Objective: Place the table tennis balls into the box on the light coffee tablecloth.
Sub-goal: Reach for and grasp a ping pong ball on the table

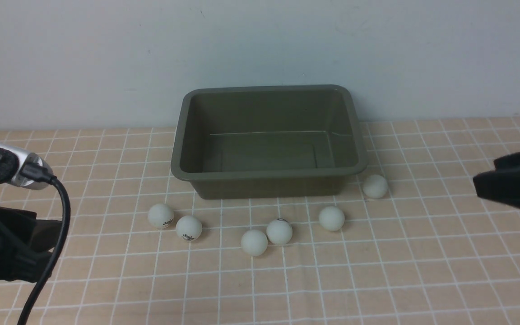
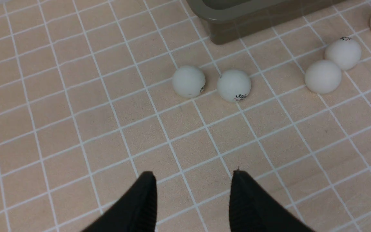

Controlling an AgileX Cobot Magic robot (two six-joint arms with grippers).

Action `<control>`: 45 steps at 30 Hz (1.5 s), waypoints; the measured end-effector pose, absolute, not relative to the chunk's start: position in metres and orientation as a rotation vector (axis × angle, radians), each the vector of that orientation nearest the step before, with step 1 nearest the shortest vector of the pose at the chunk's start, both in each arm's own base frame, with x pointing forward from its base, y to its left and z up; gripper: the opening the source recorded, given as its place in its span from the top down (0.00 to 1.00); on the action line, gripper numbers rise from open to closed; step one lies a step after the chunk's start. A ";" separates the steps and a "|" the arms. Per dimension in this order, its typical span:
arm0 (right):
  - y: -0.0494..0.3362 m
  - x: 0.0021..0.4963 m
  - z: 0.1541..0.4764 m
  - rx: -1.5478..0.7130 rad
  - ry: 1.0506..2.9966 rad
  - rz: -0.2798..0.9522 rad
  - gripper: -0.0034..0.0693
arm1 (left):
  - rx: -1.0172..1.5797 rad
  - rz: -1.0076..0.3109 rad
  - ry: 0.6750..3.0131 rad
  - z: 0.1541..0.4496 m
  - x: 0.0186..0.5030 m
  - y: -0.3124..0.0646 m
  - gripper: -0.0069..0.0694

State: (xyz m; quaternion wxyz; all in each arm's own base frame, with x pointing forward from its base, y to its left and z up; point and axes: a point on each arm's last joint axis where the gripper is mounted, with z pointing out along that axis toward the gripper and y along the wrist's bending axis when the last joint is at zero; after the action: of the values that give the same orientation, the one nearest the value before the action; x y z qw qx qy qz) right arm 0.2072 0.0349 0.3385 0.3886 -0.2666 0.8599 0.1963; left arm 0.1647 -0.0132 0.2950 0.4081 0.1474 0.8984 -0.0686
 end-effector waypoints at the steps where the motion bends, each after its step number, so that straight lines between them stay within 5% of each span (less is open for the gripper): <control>1: 0.036 0.216 0.337 -0.694 2.209 0.502 0.53 | 0.370 -0.171 2.262 0.295 0.165 -0.013 0.57; 10: 0.077 0.293 0.309 -1.025 2.382 0.303 0.53 | 0.359 -0.161 2.247 0.296 0.167 -0.012 0.57; 23: 0.092 0.382 0.256 -0.866 2.528 0.268 0.30 | 0.381 -0.151 2.243 0.296 0.167 -0.012 0.57; 45: 0.093 0.423 0.178 -0.927 2.533 0.170 0.28 | 0.389 -0.147 2.241 0.296 0.167 -0.012 0.57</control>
State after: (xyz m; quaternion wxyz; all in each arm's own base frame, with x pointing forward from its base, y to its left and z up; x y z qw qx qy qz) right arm 0.4226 0.0932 0.1784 0.2180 -0.3347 0.9147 0.0613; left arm 0.1668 -0.0122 0.2959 0.4177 0.1550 0.8933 -0.0586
